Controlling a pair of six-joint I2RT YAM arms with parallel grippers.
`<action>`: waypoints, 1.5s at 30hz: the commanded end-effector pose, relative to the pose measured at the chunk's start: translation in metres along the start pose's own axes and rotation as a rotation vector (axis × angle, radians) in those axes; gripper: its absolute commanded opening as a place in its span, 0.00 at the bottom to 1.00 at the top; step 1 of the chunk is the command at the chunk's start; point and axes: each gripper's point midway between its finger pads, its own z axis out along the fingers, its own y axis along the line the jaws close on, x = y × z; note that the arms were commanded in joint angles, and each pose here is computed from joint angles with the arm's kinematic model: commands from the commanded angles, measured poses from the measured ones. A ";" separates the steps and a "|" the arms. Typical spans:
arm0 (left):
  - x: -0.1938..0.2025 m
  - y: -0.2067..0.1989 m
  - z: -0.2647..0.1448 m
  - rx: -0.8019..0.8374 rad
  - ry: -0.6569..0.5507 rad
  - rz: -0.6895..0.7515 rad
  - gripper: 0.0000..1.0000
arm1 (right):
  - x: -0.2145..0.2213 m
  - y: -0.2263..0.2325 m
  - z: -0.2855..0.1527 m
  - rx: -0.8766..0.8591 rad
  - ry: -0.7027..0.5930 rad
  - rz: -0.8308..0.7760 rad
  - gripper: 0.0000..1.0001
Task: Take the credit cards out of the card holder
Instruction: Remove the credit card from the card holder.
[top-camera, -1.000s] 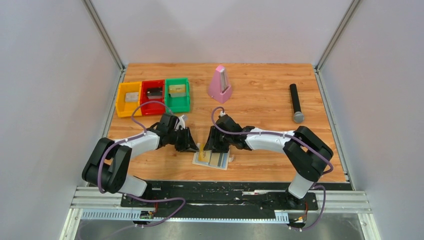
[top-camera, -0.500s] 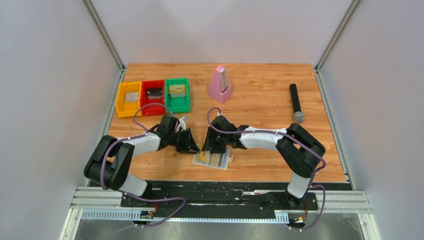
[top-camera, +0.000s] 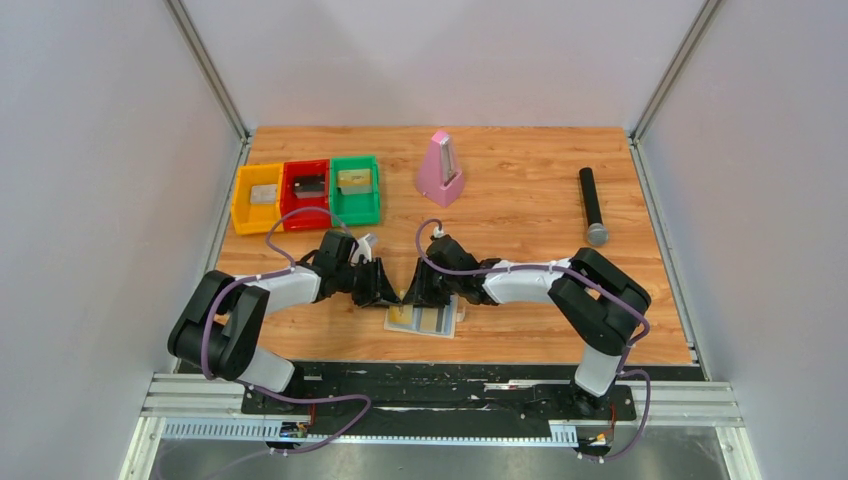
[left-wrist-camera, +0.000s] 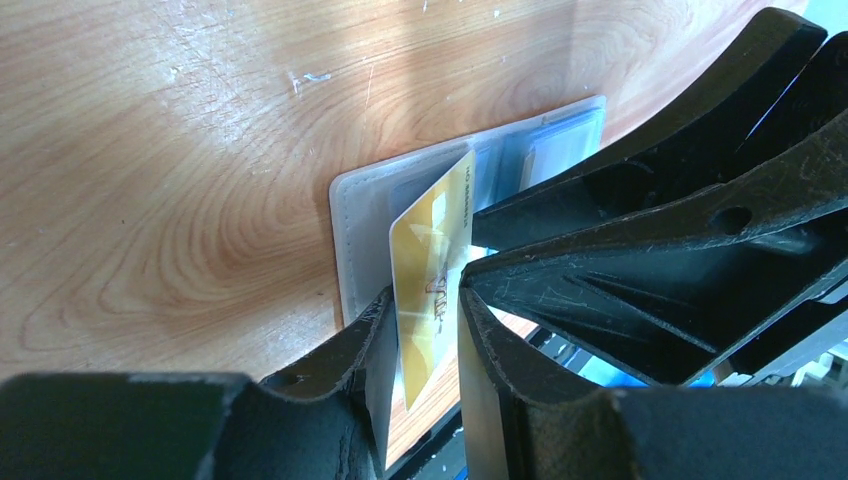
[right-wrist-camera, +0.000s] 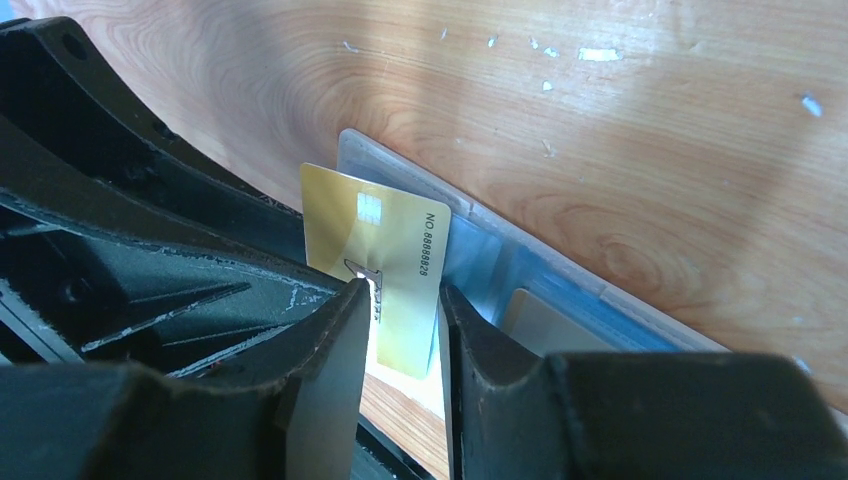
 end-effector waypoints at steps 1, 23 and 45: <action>-0.004 -0.005 -0.002 0.027 -0.020 0.026 0.35 | -0.005 0.019 -0.003 -0.109 -0.020 -0.027 0.31; -0.014 -0.007 -0.033 -0.098 -0.094 0.033 0.06 | -0.018 -0.017 -0.022 -0.049 -0.078 -0.015 0.30; -0.026 -0.146 -0.106 0.449 -0.246 0.228 0.00 | -0.011 0.073 -0.109 -0.576 -0.046 -0.302 0.49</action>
